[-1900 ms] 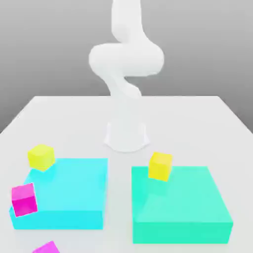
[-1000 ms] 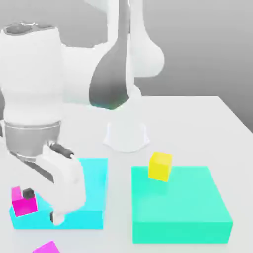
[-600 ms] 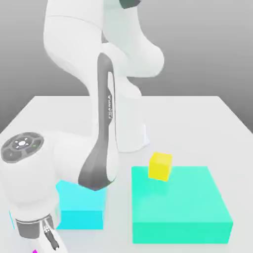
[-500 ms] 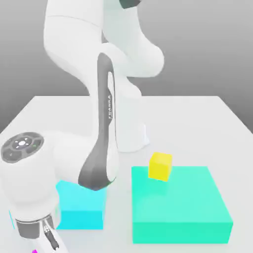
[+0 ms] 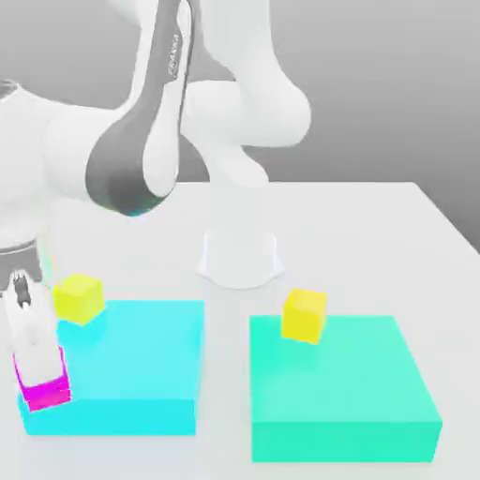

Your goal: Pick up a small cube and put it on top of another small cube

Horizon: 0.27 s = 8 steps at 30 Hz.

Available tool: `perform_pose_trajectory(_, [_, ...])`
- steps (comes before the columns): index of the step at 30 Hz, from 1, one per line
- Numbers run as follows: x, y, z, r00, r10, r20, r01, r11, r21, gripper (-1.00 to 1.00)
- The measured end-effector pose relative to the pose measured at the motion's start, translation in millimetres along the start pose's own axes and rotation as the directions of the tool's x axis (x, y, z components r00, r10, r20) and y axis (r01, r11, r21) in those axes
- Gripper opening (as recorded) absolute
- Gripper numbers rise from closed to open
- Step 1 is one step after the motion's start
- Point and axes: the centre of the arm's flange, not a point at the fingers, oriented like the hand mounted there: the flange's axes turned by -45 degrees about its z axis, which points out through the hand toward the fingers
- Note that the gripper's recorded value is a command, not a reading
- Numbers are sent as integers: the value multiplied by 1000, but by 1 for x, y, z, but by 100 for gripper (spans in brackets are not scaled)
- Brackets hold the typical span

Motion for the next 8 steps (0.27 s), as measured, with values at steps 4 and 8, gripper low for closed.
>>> perform_pose_trajectory(4, [-2, 11, 33, 1000, 21, 1, -21, 1000, 1, -100])
perform_pose_trajectory(8, [-3, 11, 45, 1000, 21, 1, -21, 1000, 1, 100])
